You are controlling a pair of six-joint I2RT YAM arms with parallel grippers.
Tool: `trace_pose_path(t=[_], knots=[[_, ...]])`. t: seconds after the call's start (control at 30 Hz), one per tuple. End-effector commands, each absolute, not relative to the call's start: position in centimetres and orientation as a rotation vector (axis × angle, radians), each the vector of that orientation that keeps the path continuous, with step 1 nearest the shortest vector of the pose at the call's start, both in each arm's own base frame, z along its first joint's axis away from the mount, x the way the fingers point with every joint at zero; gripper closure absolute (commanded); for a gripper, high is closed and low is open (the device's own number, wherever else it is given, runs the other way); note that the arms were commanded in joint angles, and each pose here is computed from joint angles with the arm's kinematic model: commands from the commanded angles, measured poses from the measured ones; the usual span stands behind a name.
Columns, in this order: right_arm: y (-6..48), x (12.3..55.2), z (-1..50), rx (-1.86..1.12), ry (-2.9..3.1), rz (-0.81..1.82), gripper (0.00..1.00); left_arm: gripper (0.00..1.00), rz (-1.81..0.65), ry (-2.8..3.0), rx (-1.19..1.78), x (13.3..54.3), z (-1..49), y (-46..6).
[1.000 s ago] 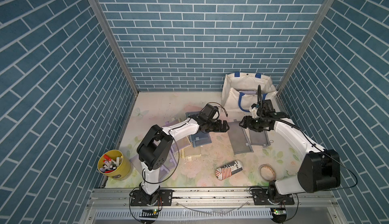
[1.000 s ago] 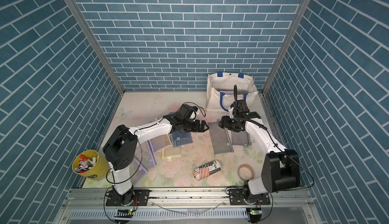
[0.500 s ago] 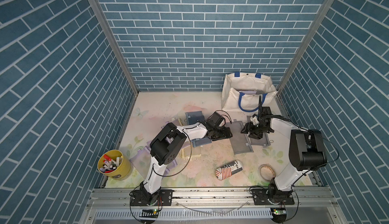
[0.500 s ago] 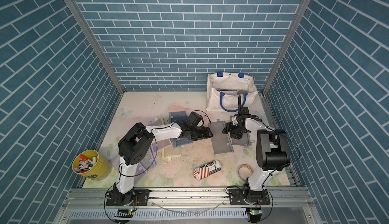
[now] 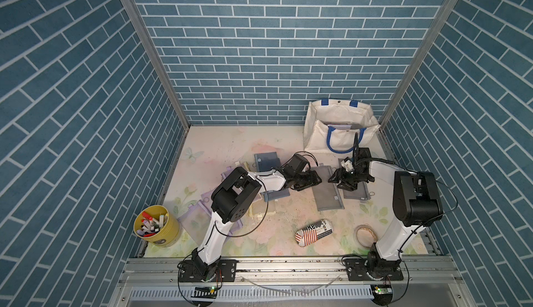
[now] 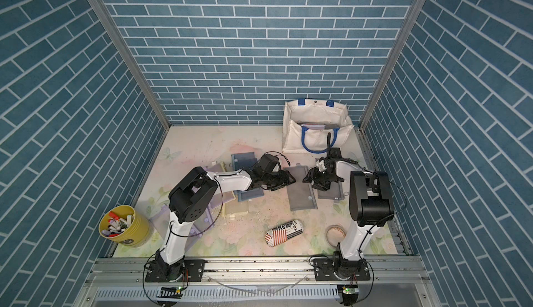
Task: Put the pencil pouch into the canvas bag
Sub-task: Pick up the pencil pouch from the center of the board.
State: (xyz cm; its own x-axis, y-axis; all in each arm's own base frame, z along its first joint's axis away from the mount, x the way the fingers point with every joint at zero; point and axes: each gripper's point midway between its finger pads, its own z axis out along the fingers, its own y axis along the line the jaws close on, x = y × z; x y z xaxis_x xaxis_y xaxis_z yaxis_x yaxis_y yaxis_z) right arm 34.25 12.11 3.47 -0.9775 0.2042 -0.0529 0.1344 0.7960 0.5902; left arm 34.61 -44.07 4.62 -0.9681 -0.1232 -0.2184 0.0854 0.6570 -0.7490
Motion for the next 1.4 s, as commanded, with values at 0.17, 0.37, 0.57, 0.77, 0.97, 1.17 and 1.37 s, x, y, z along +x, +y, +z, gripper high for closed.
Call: trace_pose_path(t=[0.17,0.37,0.57,0.77,0.97,1.17,1.37], knots=[[13.4,32.8,3.0,0.296,2.832,1.069,0.46,0.40,-1.184,2.672,-0.120,34.2,0.7,-43.5],[13.6,32.5,3.7,0.290,2.816,1.101,0.47,0.71,-1.218,2.614,-0.129,35.0,1.7,-43.4],[13.7,32.4,7.8,0.271,2.758,1.118,0.42,1.00,-1.345,2.452,-0.053,36.3,6.3,-42.1],[14.5,33.2,13.4,0.278,2.605,1.231,0.36,1.00,-1.490,2.270,0.023,37.2,12.7,-38.8],[15.9,35.2,18.5,0.225,2.412,1.397,0.33,1.00,-1.576,2.159,0.163,36.2,18.5,-37.8],[17.0,36.9,21.8,0.161,2.261,1.514,0.30,1.00,-1.686,2.034,0.257,35.1,23.7,-38.2],[18.3,38.3,23.5,0.120,2.165,1.606,0.29,1.00,-1.750,1.982,0.297,34.8,25.9,-38.7]])
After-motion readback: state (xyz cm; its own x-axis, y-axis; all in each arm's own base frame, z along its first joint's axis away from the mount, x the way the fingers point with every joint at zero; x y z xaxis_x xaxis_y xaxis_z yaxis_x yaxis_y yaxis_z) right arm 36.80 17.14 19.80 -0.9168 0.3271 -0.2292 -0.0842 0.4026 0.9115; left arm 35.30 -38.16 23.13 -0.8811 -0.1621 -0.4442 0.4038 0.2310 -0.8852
